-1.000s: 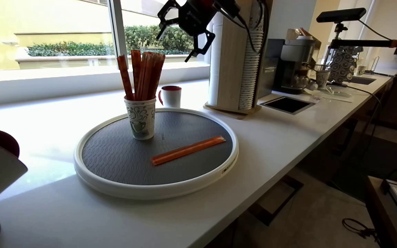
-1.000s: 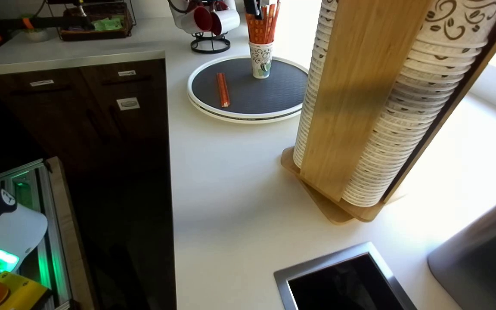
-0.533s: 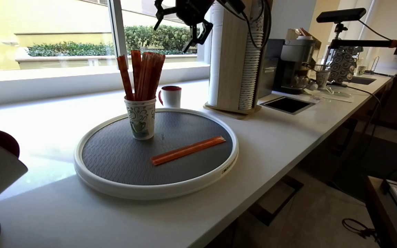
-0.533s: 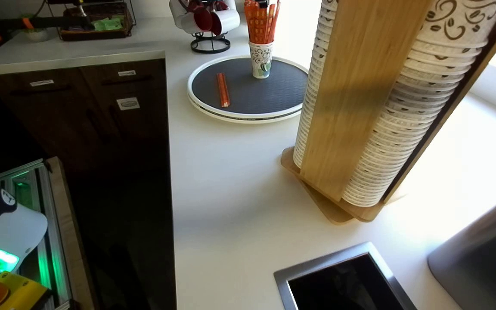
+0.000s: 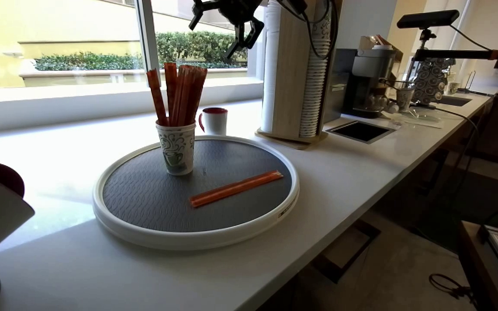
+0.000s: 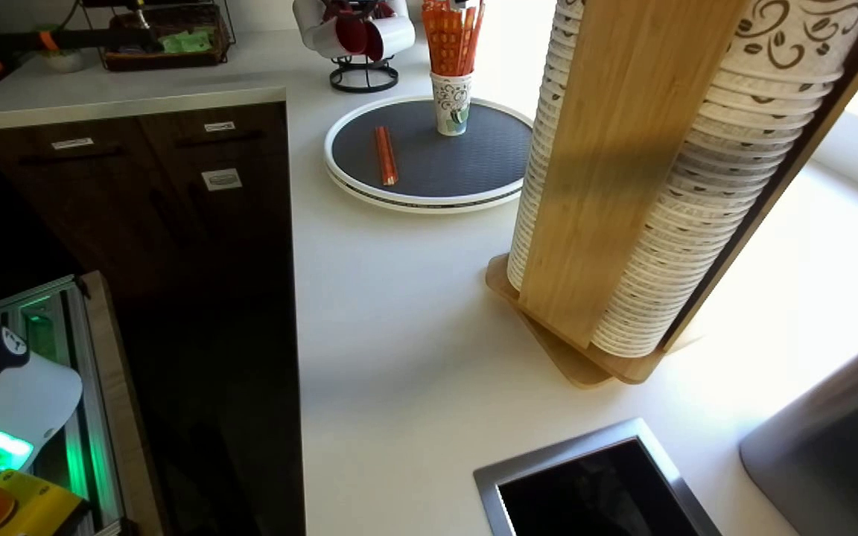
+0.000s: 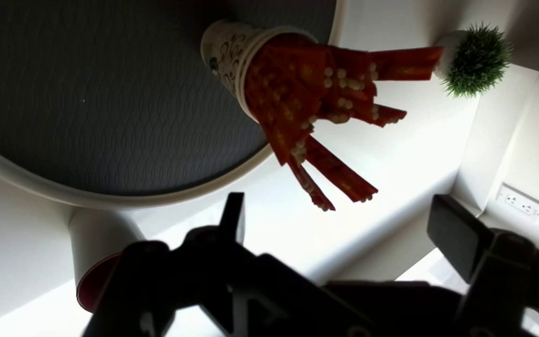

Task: Remove one orange packet from the coffee cup and place it on the tray.

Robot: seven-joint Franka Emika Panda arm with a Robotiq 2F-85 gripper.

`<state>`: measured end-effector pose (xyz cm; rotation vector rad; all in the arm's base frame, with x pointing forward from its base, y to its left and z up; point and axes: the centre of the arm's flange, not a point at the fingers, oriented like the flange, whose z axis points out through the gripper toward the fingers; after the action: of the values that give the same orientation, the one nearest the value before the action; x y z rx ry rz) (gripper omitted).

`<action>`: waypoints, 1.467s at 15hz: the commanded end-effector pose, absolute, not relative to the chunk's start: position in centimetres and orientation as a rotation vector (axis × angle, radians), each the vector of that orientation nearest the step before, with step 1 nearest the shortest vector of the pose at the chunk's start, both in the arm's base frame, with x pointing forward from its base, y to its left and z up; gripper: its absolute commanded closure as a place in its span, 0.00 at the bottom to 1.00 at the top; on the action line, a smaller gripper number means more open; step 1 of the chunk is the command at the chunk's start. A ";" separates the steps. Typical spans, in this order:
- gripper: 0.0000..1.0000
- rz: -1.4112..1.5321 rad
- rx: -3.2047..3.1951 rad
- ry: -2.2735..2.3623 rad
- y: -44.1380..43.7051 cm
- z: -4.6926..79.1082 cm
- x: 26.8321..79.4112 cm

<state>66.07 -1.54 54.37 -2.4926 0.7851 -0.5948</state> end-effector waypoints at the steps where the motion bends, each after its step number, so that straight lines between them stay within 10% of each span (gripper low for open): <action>1: 0.00 -0.549 -2.466 0.657 -1.5 54.2 66.6; 20: 0.00 -0.483 -2.647 -0.138 -3.7 51.3 72.6; 22: 0.13 -0.504 -2.656 -0.154 -3.5 50.9 73.0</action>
<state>71.57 -3.62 51.23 -2.6389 -0.1038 -0.4835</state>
